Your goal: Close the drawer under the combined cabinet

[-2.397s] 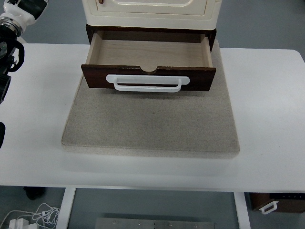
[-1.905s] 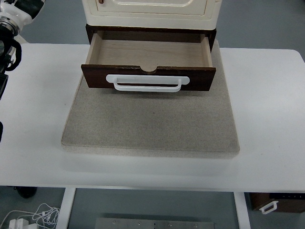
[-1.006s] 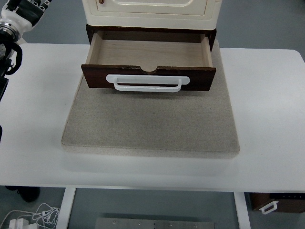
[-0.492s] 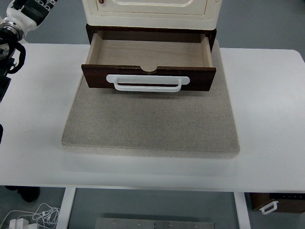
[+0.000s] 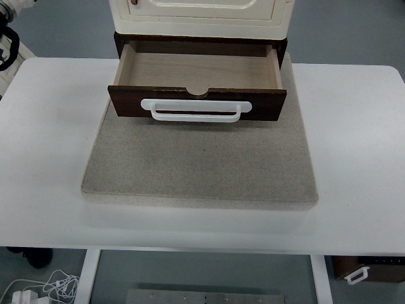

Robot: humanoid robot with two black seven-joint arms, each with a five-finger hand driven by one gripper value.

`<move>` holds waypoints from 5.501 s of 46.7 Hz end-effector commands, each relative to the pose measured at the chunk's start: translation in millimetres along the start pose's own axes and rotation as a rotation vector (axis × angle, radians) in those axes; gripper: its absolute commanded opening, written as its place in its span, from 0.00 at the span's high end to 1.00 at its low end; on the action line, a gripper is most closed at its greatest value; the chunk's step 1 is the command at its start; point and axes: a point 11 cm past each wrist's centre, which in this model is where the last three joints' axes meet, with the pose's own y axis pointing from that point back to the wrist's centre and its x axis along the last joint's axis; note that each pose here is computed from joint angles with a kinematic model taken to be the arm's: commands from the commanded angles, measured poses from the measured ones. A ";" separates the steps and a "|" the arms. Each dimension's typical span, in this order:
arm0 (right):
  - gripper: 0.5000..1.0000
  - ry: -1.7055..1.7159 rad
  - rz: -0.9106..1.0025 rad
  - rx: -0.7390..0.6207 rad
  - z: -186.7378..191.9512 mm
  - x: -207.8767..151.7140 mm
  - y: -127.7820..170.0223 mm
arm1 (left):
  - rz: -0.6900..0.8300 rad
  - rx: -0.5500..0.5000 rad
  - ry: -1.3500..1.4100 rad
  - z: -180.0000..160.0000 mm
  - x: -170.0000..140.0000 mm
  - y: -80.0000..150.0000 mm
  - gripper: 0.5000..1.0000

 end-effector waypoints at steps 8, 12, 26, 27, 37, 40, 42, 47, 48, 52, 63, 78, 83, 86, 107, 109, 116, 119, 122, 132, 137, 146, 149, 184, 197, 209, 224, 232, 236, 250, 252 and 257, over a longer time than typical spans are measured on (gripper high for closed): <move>0.10 0.000 0.000 0.001 -0.9 0.0 0.0 | -0.071 -0.016 -0.090 20.4 -21.7 -0.2 0.01; 0.10 0.000 0.000 0.000 0.0 0.0 0.0 | -0.080 -0.048 -0.102 38.0 -28.9 0.0 0.01; 0.10 0.000 0.000 0.000 0.0 0.0 0.0 | -0.181 -0.093 -0.171 71.3 -70.6 2.7 0.01; 0.10 0.000 0.000 0.000 0.0 0.0 0.0 | -0.191 -0.092 -0.186 71.7 -74.7 2.9 0.01; 0.10 0.000 0.000 0.000 0.0 0.0 0.0 | -0.349 -0.115 -0.295 91.5 -127.2 17.4 0.01; 0.10 0.000 0.000 0.000 0.0 0.0 0.0 | -0.404 -0.126 -0.326 96.7 -144.6 25.9 0.01; 0.10 0.000 0.000 0.001 -0.9 0.0 0.0 | -0.437 -0.131 -0.345 99.7 -154.8 31.2 0.01; 0.10 0.000 0.000 0.001 -0.9 0.0 0.0 | -0.500 -0.129 -0.387 97.7 -176.9 38.7 0.01; 0.10 0.000 0.000 0.001 -0.9 0.0 0.0 | -0.514 -0.129 -0.396 96.5 -181.8 40.1 0.01; 0.10 0.000 0.000 0.000 0.0 0.0 0.0 | -0.562 -0.122 -0.451 89.7 -198.4 46.3 0.01; 0.10 0.000 0.000 0.000 0.0 0.0 0.0 | -0.703 -0.092 -0.565 65.2 -237.9 68.6 0.01; 0.10 0.000 0.000 0.001 -0.9 0.0 0.0 | -0.909 0.090 -0.769 -20.5 -270.5 107.6 0.01; 0.10 0.000 0.000 0.001 -0.9 0.0 0.0 | -0.967 0.153 -0.848 -52.1 -272.9 118.3 0.01; 0.10 0.000 0.000 0.000 0.0 0.0 0.0 | -0.990 0.177 -0.880 -65.1 -273.6 122.0 0.01; 0.10 0.000 0.000 0.000 0.0 0.0 0.0 | -1.152 0.422 -1.038 -179.2 -260.5 150.6 0.01; 0.10 0.000 0.000 0.001 -0.9 0.0 0.0 | -1.162 0.455 -1.056 -187.0 -257.3 154.0 0.01; 0.10 0.000 0.000 0.001 -0.9 0.0 0.0 | -1.238 0.552 -1.115 -213.1 -251.6 171.4 0.01; 0.10 0.000 0.000 0.000 0.0 0.0 0.0 | -1.248 0.592 -1.155 -226.4 -245.8 175.7 0.01; 0.10 0.000 0.000 0.000 0.0 0.0 0.0 | -1.260 0.623 -1.202 -238.9 -236.9 180.0 0.01; 0.10 0.000 0.000 0.000 0.0 0.0 0.0 | -1.298 0.736 -1.269 -261.7 -218.9 194.9 0.01; 0.10 0.000 0.000 0.000 0.0 0.0 0.0 | -1.305 0.802 -1.312 -267.8 -207.8 198.9 0.00; 0.10 0.000 0.000 0.000 0.0 0.0 0.0 | -1.285 0.876 -1.415 -273.2 -192.8 200.1 0.00; 0.10 0.000 0.000 0.000 0.0 0.0 0.0 | -1.278 0.914 -1.446 -272.9 -188.3 200.5 0.00; 0.10 0.000 0.000 0.000 0.0 0.0 0.0 | -1.107 1.128 -1.422 -258.0 -169.6 190.8 0.00; 0.10 0.000 0.000 0.001 -0.9 0.0 0.0 | -1.082 1.124 -1.430 -256.5 -168.7 184.8 0.00; 0.10 0.000 0.000 0.001 -0.9 0.0 0.0 | -1.061 1.129 -1.435 -255.8 -164.7 180.3 0.00; 0.10 0.000 0.000 0.000 0.0 0.0 0.0 | -1.028 1.135 -1.453 -255.1 -157.8 173.1 0.00; 0.10 0.000 0.000 0.000 0.0 0.0 0.0 | -1.014 1.128 -1.472 -249.9 -158.0 166.0 0.00; 0.10 0.000 0.000 0.000 0.0 0.0 0.0 | -0.980 1.117 -1.488 -244.7 -156.9 155.3 0.00; 0.10 0.000 0.000 0.000 0.0 0.0 0.0 | -0.972 1.116 -1.507 -239.2 -156.6 148.5 0.00; 0.10 0.000 0.000 0.000 0.0 0.0 0.0 | -0.970 1.116 -1.507 -239.0 -156.3 148.1 0.00; 0.10 0.000 0.000 0.001 -0.9 0.0 0.0 | -0.957 1.117 -1.508 -237.6 -153.9 145.4 0.00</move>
